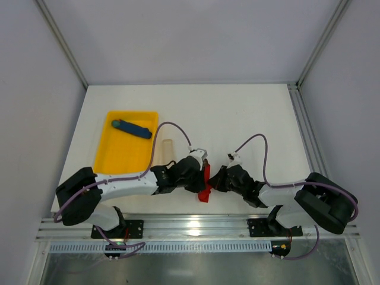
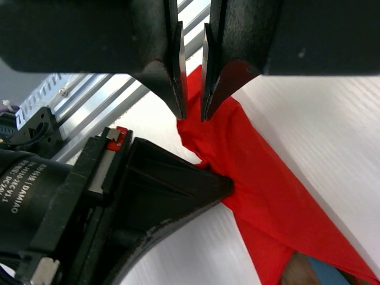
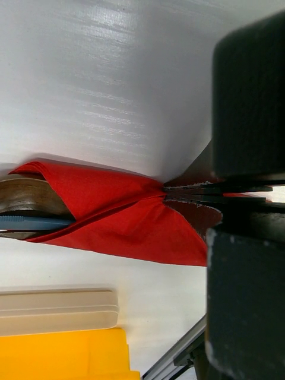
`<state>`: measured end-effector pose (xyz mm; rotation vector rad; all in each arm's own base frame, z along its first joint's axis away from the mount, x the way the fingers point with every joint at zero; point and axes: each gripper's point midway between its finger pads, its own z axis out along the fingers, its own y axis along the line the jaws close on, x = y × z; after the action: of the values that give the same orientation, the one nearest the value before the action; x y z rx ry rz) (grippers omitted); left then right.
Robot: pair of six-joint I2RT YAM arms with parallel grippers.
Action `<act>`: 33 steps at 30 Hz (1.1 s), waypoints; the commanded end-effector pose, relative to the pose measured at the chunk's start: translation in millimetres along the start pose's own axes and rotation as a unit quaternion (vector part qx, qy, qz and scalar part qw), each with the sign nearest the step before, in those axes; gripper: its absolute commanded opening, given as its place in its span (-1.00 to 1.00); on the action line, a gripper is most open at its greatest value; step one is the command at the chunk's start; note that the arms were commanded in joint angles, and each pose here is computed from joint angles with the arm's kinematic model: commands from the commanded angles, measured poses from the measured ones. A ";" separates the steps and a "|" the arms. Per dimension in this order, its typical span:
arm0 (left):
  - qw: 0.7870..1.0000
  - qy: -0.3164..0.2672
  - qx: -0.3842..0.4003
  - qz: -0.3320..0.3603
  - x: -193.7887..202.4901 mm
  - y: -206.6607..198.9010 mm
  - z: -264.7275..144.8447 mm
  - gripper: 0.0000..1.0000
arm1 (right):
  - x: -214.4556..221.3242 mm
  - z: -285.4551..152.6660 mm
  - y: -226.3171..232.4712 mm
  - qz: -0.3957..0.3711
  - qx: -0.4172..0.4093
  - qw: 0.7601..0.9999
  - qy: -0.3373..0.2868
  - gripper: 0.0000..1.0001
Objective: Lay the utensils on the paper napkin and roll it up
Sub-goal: Roll the napkin at the center of the board.
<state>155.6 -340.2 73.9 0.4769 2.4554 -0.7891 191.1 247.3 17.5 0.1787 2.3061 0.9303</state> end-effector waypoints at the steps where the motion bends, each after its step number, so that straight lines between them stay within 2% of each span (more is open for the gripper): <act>1: 1.000 -0.017 0.009 -0.011 -2.7 -9.1 2.6 -0.63 | -2.9 2.7 -6.1 -0.019 0.024 1.000 -0.005 -0.92; 12: 1.000 -0.006 0.018 -0.015 35.3 -5.5 15.2 -0.65 | -3.5 4.7 -6.4 -0.019 0.031 0.999 -0.002 -0.92; 20: 1.000 0.005 -0.009 -0.006 59.5 18.3 23.3 -0.67 | -5.4 3.3 -12.6 -0.027 0.051 0.998 -0.004 -0.92; 21: 1.000 0.004 -0.006 -0.007 59.7 17.7 23.8 -0.67 | -6.8 2.6 -10.9 -0.029 0.049 0.998 -0.005 -0.91; 25: 1.000 0.008 -0.011 -0.009 64.8 22.0 25.9 -0.67 | -13.4 -3.0 -4.1 -0.053 0.059 0.997 0.004 -0.51; 26: 1.000 0.010 -0.012 -0.010 66.1 23.0 26.4 -0.67 | -19.8 -4.2 1.4 -0.055 0.061 0.997 0.000 -0.34; 27: 1.000 0.012 -0.014 -0.010 67.0 23.7 27.3 -0.67 | -26.2 -7.3 0.1 -0.062 0.072 0.995 -0.010 -0.28; 30: 1.000 0.010 -0.015 -0.012 66.6 23.9 27.2 -0.68 | -40.2 -21.5 1.9 -0.085 0.092 0.992 -0.017 -0.27; 33: 1.000 0.011 -0.016 -0.012 67.2 24.4 27.4 -0.68 | -48.0 -31.0 18.0 -0.105 0.074 0.992 -0.010 -0.43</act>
<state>125.3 -341.5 25.1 0.4415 2.4560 -0.8442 204.0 232.8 52.4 0.0816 2.3321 0.7193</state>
